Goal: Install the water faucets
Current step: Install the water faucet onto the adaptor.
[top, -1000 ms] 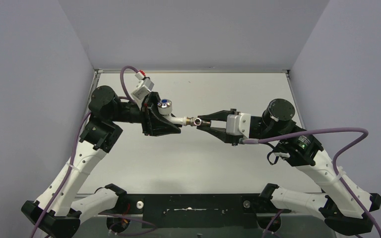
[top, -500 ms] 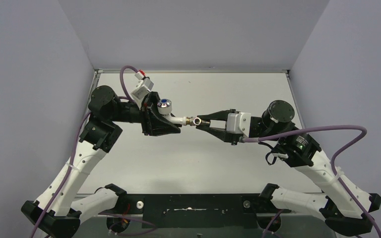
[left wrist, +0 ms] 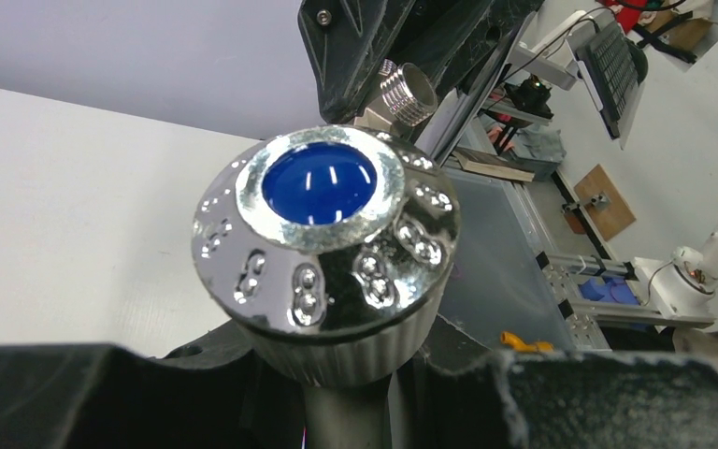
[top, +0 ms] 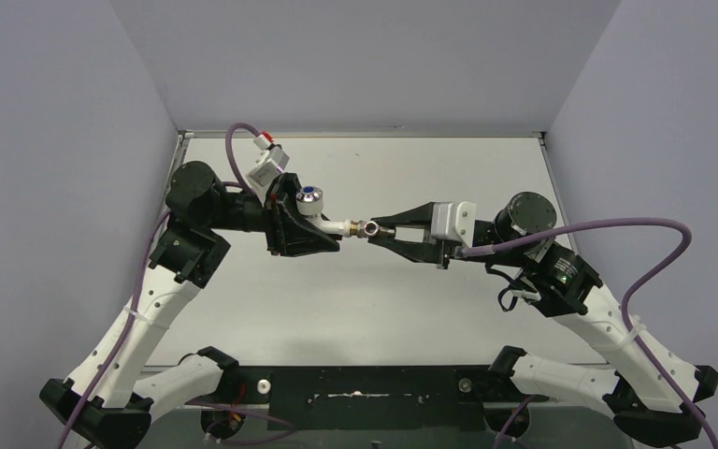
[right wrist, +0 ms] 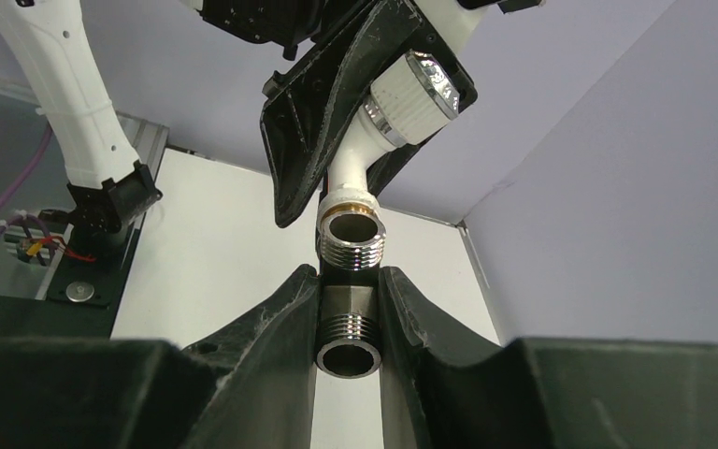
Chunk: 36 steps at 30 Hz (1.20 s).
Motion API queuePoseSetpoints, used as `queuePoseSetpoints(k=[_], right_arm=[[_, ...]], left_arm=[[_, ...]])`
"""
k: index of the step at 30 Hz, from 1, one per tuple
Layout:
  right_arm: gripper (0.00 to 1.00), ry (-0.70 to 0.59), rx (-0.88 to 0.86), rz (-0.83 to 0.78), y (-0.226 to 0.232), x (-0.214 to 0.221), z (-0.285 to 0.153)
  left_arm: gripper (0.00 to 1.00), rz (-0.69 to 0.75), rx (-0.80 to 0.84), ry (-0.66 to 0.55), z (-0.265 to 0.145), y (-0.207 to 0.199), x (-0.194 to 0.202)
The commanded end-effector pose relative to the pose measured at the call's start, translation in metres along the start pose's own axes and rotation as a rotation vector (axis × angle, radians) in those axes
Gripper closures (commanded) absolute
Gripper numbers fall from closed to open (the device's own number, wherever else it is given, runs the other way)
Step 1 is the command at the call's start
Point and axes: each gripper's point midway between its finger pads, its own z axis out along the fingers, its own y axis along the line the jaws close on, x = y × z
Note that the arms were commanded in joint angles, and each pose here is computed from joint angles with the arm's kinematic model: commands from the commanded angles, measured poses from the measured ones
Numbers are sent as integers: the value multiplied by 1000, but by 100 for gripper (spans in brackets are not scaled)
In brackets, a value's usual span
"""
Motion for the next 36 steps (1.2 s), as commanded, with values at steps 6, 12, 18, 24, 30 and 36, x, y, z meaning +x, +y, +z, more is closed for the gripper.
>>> queuePoseSetpoints(k=[6, 12, 18, 24, 30, 36], right_arm=[[100, -61, 39, 119, -8, -12, 12], [100, -55, 79, 170, -8, -4, 10], [100, -61, 124, 179, -12, 3, 8], [100, -54, 148, 27, -15, 7, 5], [100, -9, 133, -180, -19, 10, 7], [100, 16, 121, -364, -18, 12, 4]], left_arm=[[100, 117, 38, -26, 1, -17, -19], [100, 131, 28, -38, 1, -16, -22], [100, 132, 26, -47, 1, -17, -25], [100, 114, 35, -52, 2, -17, -26], [100, 100, 41, -50, 2, -17, -24], [100, 101, 46, -50, 1, -20, -25]])
